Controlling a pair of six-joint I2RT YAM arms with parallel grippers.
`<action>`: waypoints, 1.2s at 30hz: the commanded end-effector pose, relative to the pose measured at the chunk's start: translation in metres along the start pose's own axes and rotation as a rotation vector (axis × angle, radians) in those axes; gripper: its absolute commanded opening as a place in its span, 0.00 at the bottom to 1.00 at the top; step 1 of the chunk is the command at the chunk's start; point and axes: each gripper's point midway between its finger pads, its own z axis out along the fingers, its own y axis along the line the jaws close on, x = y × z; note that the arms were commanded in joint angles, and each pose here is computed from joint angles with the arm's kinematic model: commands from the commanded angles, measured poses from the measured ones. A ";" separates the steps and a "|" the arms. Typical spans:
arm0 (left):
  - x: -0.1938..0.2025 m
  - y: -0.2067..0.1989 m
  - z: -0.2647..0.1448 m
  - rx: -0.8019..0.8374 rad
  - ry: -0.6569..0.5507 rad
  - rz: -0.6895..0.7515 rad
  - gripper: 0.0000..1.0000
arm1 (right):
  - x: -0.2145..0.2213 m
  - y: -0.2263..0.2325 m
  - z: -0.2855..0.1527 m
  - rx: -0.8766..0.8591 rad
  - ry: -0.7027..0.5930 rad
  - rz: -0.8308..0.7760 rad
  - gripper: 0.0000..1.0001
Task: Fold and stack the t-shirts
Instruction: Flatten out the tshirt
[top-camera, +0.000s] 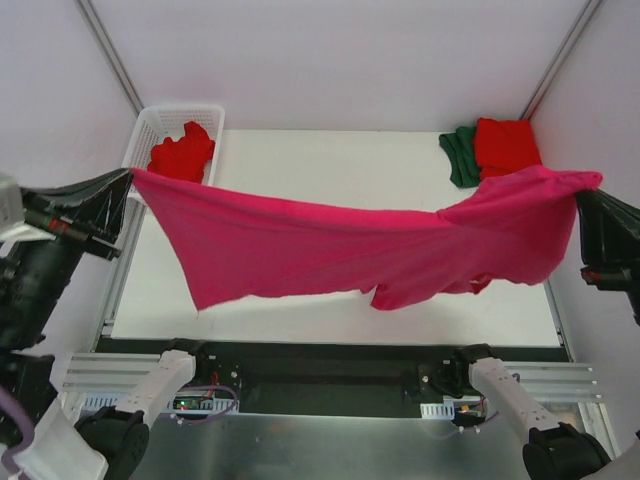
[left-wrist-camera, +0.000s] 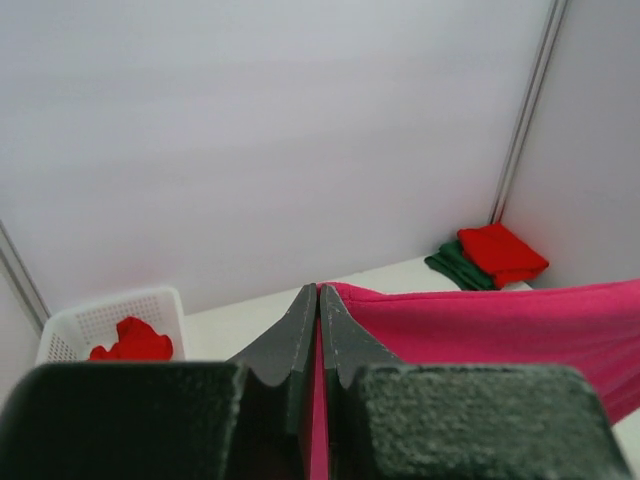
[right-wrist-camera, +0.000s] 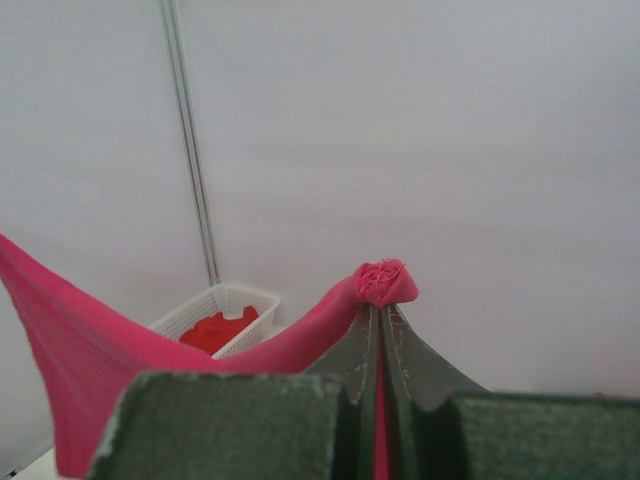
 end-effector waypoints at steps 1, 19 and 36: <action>-0.013 0.004 -0.027 -0.064 -0.047 0.035 0.00 | -0.021 0.004 -0.011 -0.015 -0.069 -0.026 0.01; 0.247 0.105 0.152 -0.231 0.351 -0.085 0.00 | 0.288 -0.062 0.149 0.135 0.481 0.058 0.01; 0.483 0.177 0.282 -0.273 0.630 -0.065 0.00 | 0.496 -0.109 0.251 0.236 0.798 0.055 0.01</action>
